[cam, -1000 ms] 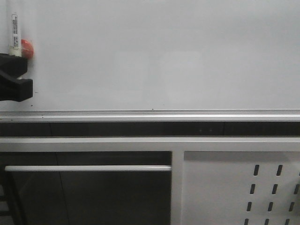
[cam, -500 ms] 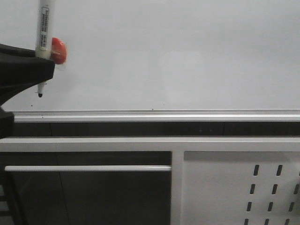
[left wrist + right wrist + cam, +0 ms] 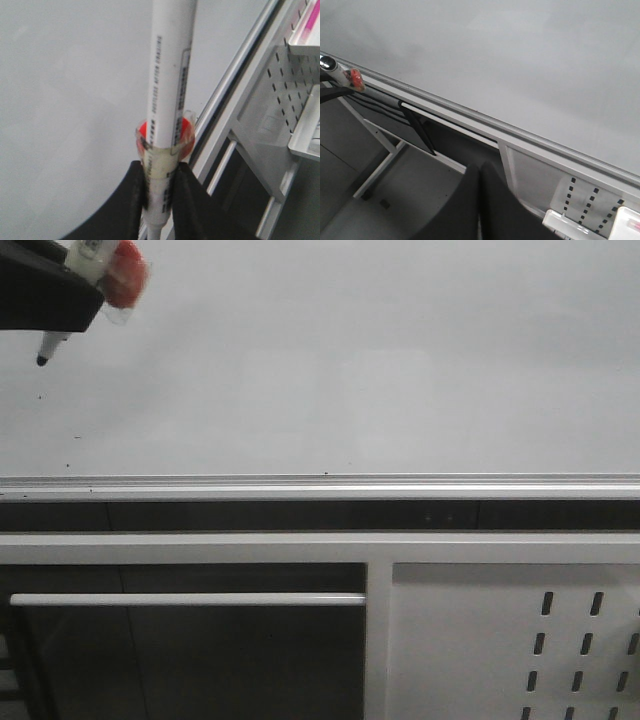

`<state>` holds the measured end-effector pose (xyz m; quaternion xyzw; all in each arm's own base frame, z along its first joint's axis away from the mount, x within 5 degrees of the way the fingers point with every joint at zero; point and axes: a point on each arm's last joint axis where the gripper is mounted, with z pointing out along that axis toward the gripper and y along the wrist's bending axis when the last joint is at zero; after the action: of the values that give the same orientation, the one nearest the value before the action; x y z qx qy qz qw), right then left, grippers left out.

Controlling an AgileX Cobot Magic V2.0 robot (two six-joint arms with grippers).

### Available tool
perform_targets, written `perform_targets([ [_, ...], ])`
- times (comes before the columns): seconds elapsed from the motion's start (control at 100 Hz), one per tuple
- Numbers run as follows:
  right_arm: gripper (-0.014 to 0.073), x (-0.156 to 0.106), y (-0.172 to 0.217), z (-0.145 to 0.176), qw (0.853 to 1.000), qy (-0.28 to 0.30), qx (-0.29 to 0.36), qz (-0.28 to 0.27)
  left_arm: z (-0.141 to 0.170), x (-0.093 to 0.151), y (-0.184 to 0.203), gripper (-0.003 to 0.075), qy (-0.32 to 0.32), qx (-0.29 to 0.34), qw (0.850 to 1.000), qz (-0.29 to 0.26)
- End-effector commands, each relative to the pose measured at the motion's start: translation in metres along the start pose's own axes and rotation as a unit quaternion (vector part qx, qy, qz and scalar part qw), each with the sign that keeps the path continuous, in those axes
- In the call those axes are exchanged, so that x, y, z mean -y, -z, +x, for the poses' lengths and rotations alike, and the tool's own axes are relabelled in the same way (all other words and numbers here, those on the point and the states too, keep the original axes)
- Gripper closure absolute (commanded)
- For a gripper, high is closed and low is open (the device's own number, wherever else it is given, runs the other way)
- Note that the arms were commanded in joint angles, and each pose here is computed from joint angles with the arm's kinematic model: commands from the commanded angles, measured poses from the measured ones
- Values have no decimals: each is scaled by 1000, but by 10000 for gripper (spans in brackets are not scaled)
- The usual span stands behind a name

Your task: Write number 1 on whiteboard

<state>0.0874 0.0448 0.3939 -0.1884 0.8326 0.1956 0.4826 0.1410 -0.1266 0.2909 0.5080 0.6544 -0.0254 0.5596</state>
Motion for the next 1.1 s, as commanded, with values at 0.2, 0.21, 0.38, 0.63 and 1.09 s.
perform_targets([
  [0.2,666,-3,-14,-21,997,21,41,-61,-21,9,4,739,-24,-3,999,41],
  [0.21,666,-3,-15,-21,997,20,39,-63,-20,9,4,739,-25,-9,999,43],
  [0.38,666,-1,-36,-23,995,19,9,-97,-10,16,-8,739,-30,-65,995,67],
  [0.63,666,-3,-72,-20,993,12,5,-114,-8,19,-16,739,-32,-69,994,74],
  [1.09,666,-23,-128,1,989,8,-27,-144,-10,18,-16,739,-57,-60,994,66],
])
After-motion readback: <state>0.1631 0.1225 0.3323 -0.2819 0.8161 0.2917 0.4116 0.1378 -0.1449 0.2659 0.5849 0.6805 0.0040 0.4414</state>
